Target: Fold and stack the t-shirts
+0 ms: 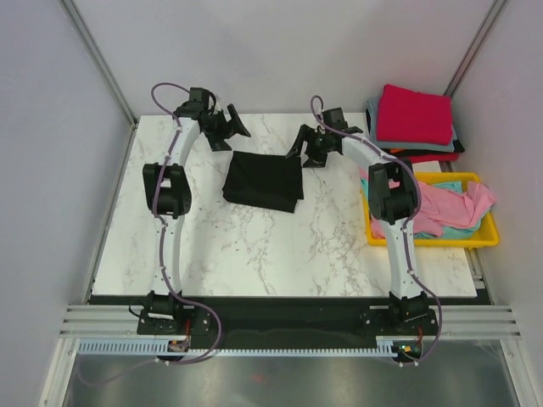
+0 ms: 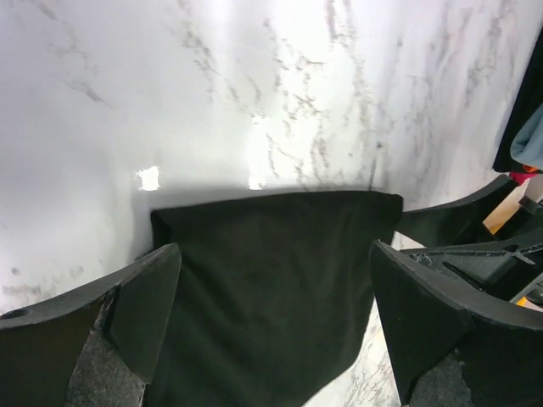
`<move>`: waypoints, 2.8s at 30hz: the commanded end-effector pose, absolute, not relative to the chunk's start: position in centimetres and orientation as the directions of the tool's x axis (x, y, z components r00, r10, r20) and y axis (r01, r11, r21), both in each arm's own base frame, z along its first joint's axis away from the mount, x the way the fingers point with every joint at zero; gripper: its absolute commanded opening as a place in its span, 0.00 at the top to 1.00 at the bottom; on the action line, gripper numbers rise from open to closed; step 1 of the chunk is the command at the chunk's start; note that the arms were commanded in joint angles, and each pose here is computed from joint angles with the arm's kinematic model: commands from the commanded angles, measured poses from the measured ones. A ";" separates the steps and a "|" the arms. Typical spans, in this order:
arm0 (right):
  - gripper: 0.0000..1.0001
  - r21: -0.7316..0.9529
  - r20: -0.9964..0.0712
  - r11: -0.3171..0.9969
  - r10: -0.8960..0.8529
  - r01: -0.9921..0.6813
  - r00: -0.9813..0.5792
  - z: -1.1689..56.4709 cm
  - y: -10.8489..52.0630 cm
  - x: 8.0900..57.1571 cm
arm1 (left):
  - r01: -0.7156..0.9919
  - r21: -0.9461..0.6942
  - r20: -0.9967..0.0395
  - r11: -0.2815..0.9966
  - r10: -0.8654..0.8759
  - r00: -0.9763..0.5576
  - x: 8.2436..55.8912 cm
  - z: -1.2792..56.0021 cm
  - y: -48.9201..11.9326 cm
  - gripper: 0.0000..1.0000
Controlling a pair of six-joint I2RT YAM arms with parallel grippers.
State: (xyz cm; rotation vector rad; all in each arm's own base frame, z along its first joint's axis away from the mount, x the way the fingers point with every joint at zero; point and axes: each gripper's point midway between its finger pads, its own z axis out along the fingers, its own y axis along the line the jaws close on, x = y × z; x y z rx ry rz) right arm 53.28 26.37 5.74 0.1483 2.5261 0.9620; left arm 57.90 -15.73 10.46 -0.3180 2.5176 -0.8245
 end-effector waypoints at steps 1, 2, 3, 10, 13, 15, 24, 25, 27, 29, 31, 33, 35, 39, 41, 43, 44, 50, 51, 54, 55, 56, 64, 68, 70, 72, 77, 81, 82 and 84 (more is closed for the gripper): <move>0.14 0.652 -0.399 0.755 0.266 -0.068 -0.878 9.1 25.8 54.1 | -0.016 -0.673 -0.346 0.740 -0.333 -0.877 57.8 12.7 -15.6 0.00; 0.12 0.642 -0.412 0.763 0.265 -0.071 -0.872 9.3 25.6 54.0 | -0.007 -0.668 -0.358 0.744 -0.330 -0.873 57.6 13.3 -15.3 0.00; 0.11 0.634 -0.417 0.770 0.266 -0.069 -0.869 9.5 25.2 53.5 | -0.010 -0.662 -0.364 0.749 -0.334 -0.870 57.6 13.6 -14.7 0.00; 0.09 0.625 -0.376 0.779 0.242 -0.052 -0.895 5.7 24.3 50.6 | -0.010 -0.610 -0.389 0.792 -0.310 -0.868 53.6 16.2 -12.2 0.03; 0.10 0.628 -0.336 0.777 0.233 -0.033 -0.913 3.5 24.9 49.6 | -0.002 -0.595 -0.389 0.803 -0.291 -0.874 50.7 17.3 -11.9 0.05; 0.12 0.630 -0.310 0.776 0.214 -0.032 -0.926 2.0 26.3 49.0 | -0.021 -0.576 -0.361 0.817 -0.278 -0.890 48.6 16.2 -11.6 0.06; 0.67 0.643 -0.240 0.765 0.177 -0.020 -0.954 -3.7 31.9 46.8 | 0.014 -0.543 -0.427 0.840 -0.262 -0.865 37.5 17.3 -10.7 0.07; 0.78 0.646 -0.261 0.763 0.197 -0.019 -0.945 -3.7 32.0 47.3 | -0.013 -0.529 -0.402 0.849 -0.264 -0.877 35.7 15.8 -10.4 0.07; 1.00 0.642 -0.278 0.766 0.209 -0.020 -0.937 -3.6 31.7 47.4 | 0.008 -0.526 -0.446 0.851 -0.267 -0.854 33.6 17.1 -10.2 0.07; 1.00 0.637 -0.329 0.769 0.203 -0.058 -0.922 -2.5 31.5 48.4 | 0.005 -0.534 -0.455 0.846 -0.282 -0.845 31.2 17.0 -10.1 0.07; 1.00 0.643 -0.370 0.760 0.197 -0.097 -0.908 -0.1 31.2 49.3 | 0.016 -0.542 -0.466 0.840 -0.285 -0.838 29.7 17.2 -10.3 0.07; 1.00 0.611 -0.464 0.768 0.151 -0.192 -0.873 3.4 30.6 50.7 | 0.028 -0.542 -0.497 0.840 -0.294 -0.816 28.1 17.8 -10.1 0.07; 1.00 0.543 -0.521 0.801 0.084 -0.254 -0.849 5.7 29.2 51.5 | 0.033 -0.546 -0.513 0.837 -0.303 -0.803 27.0 18.0 -10.1 0.07; 1.00 0.434 -0.590 0.845 0.005 -0.312 -0.808 9.9 25.2 52.6 | -0.004 -0.533 -0.551 0.846 -0.350 -0.758 25.4 18.3 -9.2 0.08; 1.00 0.394 -0.618 0.859 -0.016 -0.327 -0.786 11.2 23.8 53.0 | 0.004 -0.527 -0.566 0.850 -0.347 -0.748 24.5 18.1 -9.1 0.08; 1.00 0.350 -0.642 0.874 -0.039 -0.338 -0.766 12.3 21.7 53.3 | 0.014 -0.521 -0.579 0.853 -0.342 -0.740 24.1 18.1 -9.0 0.08; 1.00 0.340 -0.650 0.878 -0.041 -0.338 -0.759 12.7 21.1 53.6 | 0.025 -0.521 -0.596 0.853 -0.342 -0.727 23.7 18.4 -8.9 0.08; 1.00 0.190 -0.731 0.919 -0.102 -0.346 -0.675 16.5 16.0 55.2 | 0.059 -0.498 -0.666 0.865 -0.338 -0.665 23.5 20.2 -8.5 0.08; 1.00 0.166 -0.738 0.925 -0.112 -0.341 -0.666 16.9 15.2 55.5 | 0.055 -0.494 -0.667 0.868 -0.337 -0.665 23.6 20.1 -8.4 0.08; 1.00 0.065 -0.763 0.942 -0.166 -0.329 -0.625 18.7 12.6 56.3 | 0.041 -0.491 -0.659 0.870 -0.340 -0.671 23.7 19.8 -8.2 0.08; 1.00 0.044 -0.766 0.945 -0.175 -0.323 -0.618 19.1 11.9 56.5 | 0.040 -0.492 -0.654 0.870 -0.339 -0.676 23.8 19.6 -8.3 0.08; 1.00 0.019 -0.780 0.948 -0.185 -0.319 -0.598 20.1 11.1 56.8 | 0.039 -0.492 -0.652 0.870 -0.339 -0.678 23.8 19.5 -8.3 0.08; 1.00 -0.040 -0.831 0.969 -0.169 -0.246 -0.531 24.7 5.0 58.0 | 0.039 -0.500 -0.628 0.865 -0.330 -0.705 24.1 18.7 -8.7 0.09; 1.00 -0.071 -0.870 0.971 -0.173 -0.229 -0.463 28.5 2.9 58.2 | 0.045 -0.503 -0.627 0.863 -0.329 -0.706 24.2 18.6 -8.8 0.09; 1.00 -0.059 -0.887 0.962 -0.174 -0.268 -0.428 29.8 3.2 58.3 | 0.050 -0.506 -0.624 0.861 -0.325 -0.711 24.1 18.5 -9.0 0.08; 1.00 -0.066 -0.905 0.970 -0.157 -0.233 -0.395 31.8 1.0 58.5 | 0.056 -0.508 -0.619 0.860 -0.319 -0.718 24.1 18.4 -9.2 0.09; 1.00 -0.095 -0.931 0.972 -0.162 -0.213 -0.326 35.0 -1.4 58.5 | 0.054 -0.506 -0.606 0.861 -0.311 -0.732 24.2 17.9 -9.4 0.09; 1.00 -0.086 -0.948 0.977 -0.141 -0.197 -0.284 36.5 -3.3 58.8 | 0.051 -0.504 -0.602 0.862 -0.309 -0.736 24.2 17.7 -9.5 0.09; 1.00 -0.081 -0.952 0.978 -0.133 -0.191 -0.277 36.7 -3.7 58.9 | 0.051 -0.504 -0.602 0.862 -0.308 -0.737 24.1 17.7 -9.5 0.09; 1.00 -0.074 -0.956 0.981 -0.121 -0.181 -0.266 37.0 -4.8 59.0 | 0.049 -0.502 -0.599 0.864 -0.306 -0.740 24.2 17.6 -9.5 0.09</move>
